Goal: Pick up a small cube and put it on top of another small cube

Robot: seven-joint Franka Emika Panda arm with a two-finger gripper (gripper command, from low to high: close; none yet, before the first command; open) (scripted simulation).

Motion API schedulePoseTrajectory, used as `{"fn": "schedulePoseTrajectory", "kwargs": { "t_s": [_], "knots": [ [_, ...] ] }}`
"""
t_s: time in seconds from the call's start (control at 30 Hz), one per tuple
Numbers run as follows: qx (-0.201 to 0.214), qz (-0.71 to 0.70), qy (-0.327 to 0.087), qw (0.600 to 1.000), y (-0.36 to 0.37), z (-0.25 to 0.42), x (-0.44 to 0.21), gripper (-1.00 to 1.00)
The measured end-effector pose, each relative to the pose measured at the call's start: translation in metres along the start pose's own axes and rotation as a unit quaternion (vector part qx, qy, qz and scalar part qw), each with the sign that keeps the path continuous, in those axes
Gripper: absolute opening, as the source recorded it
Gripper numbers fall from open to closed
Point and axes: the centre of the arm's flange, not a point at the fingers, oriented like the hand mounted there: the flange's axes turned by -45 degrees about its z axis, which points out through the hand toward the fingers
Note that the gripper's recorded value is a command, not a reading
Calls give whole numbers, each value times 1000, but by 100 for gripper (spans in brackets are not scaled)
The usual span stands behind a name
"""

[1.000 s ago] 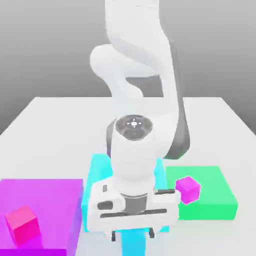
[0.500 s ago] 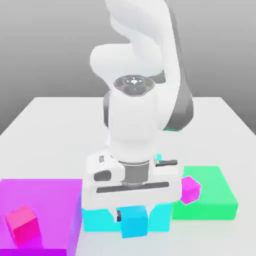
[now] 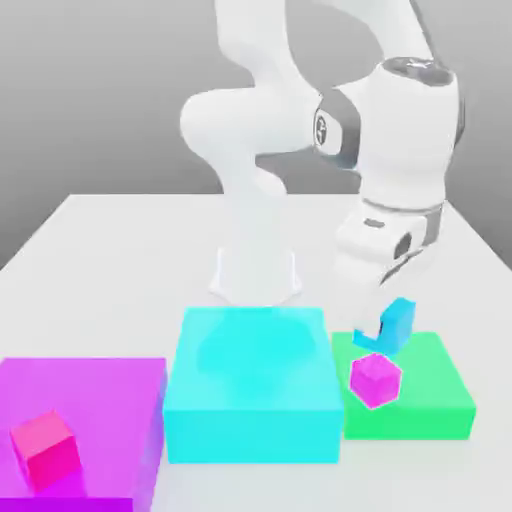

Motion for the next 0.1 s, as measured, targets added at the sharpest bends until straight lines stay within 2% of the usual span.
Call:
{"fn": "schedulePoseTrajectory", "kwargs": {
  "t_s": [0.1],
  "knots": [
    [0,0,0,1000,0,0,0,100]
  ]
}}
